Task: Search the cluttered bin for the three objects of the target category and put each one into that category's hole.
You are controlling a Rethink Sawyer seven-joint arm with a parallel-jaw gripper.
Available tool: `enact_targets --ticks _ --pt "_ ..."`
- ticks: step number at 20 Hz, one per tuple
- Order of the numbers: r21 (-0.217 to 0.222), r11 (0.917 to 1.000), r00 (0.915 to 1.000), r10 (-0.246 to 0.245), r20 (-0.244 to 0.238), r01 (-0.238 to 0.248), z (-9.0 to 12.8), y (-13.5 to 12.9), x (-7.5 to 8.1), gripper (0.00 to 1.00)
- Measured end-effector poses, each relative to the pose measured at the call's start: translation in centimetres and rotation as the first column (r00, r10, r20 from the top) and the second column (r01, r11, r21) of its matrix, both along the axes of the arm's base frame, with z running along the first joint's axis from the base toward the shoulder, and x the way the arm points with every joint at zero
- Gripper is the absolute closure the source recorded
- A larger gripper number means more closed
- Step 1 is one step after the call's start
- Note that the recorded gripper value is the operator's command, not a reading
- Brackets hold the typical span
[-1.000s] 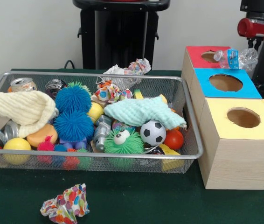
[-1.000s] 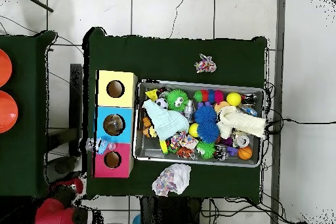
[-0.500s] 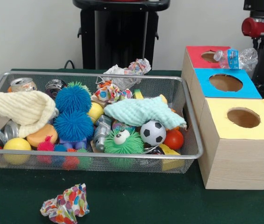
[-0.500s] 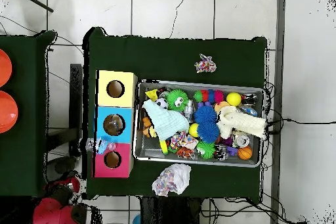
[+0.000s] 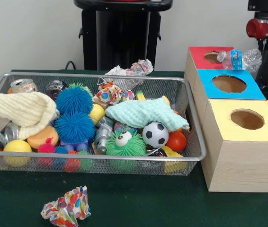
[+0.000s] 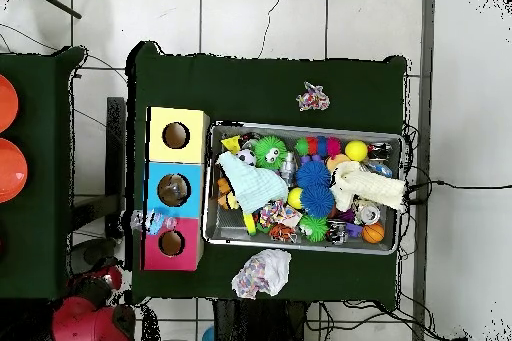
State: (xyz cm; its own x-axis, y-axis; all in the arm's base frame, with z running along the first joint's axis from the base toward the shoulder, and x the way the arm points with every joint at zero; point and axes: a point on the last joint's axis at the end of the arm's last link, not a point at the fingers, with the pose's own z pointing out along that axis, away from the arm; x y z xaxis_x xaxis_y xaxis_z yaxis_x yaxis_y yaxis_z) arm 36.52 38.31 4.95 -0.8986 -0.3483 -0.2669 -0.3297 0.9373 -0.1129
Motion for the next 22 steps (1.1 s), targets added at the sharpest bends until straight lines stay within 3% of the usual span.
enact_targets --ticks 22 --pt "0.04 0.9985 0.9993 0.037 -0.006 -0.037 0.6 -0.3 1.3 1.0"
